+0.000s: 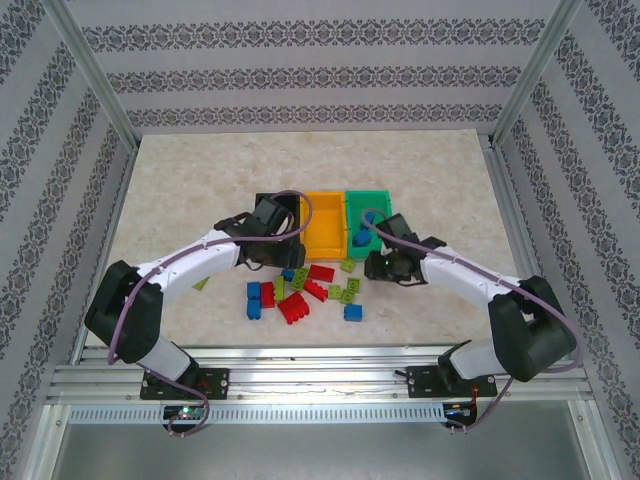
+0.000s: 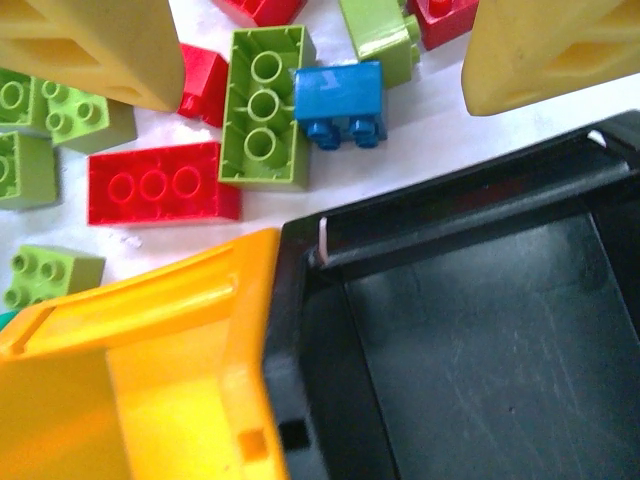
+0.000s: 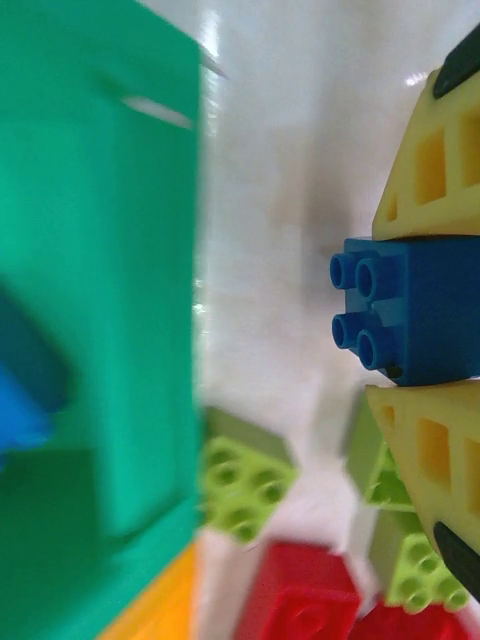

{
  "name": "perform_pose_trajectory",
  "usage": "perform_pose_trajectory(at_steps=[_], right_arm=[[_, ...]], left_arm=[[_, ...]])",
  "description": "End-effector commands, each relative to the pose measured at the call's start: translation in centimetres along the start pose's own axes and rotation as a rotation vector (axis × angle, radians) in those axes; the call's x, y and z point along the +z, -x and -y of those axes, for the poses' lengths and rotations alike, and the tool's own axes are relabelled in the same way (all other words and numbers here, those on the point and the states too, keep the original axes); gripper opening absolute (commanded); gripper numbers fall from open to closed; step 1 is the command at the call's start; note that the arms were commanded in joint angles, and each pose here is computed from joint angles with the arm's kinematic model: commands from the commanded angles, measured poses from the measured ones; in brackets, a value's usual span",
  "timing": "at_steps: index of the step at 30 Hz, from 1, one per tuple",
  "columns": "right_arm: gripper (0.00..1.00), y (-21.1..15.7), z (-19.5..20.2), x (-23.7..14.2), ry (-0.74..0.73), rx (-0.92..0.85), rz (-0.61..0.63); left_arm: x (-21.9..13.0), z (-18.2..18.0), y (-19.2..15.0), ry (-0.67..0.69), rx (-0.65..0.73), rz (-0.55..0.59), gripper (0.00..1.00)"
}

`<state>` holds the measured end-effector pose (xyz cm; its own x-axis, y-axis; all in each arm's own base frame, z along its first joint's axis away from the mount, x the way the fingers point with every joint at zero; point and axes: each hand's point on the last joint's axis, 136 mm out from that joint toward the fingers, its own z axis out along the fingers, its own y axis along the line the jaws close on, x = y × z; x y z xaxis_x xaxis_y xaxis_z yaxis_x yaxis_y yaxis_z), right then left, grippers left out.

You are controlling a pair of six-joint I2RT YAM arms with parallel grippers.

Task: Sort the legos into containers by color
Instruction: Pick up the lego from the bottom-center of the table, then place the lego in the container.

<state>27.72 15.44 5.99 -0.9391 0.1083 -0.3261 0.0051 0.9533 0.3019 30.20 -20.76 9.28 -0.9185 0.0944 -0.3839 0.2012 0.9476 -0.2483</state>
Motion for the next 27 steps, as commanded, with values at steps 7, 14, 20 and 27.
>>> perform_pose_trajectory(at_steps=[7,14,20,27], right_arm=[[0.41,10.5,-0.8,-2.1,0.001,-0.032,0.179],[0.51,11.0,-1.2,-1.6,0.027,-0.036,0.169],[0.51,8.9,-0.5,-2.3,0.031,-0.021,0.168],[0.51,7.0,0.4,-3.0,0.026,-0.006,0.172]], left_arm=[[-1.1,-3.0,-4.5,0.083,-0.057,-0.096,0.74],[-1.7,-4.8,-7.1,0.154,-0.095,-0.148,0.74],[-0.7,-6.0,-8.6,0.200,-0.124,-0.215,0.73],[0.6,-7.0,-9.0,0.220,-0.166,-0.266,0.71]])
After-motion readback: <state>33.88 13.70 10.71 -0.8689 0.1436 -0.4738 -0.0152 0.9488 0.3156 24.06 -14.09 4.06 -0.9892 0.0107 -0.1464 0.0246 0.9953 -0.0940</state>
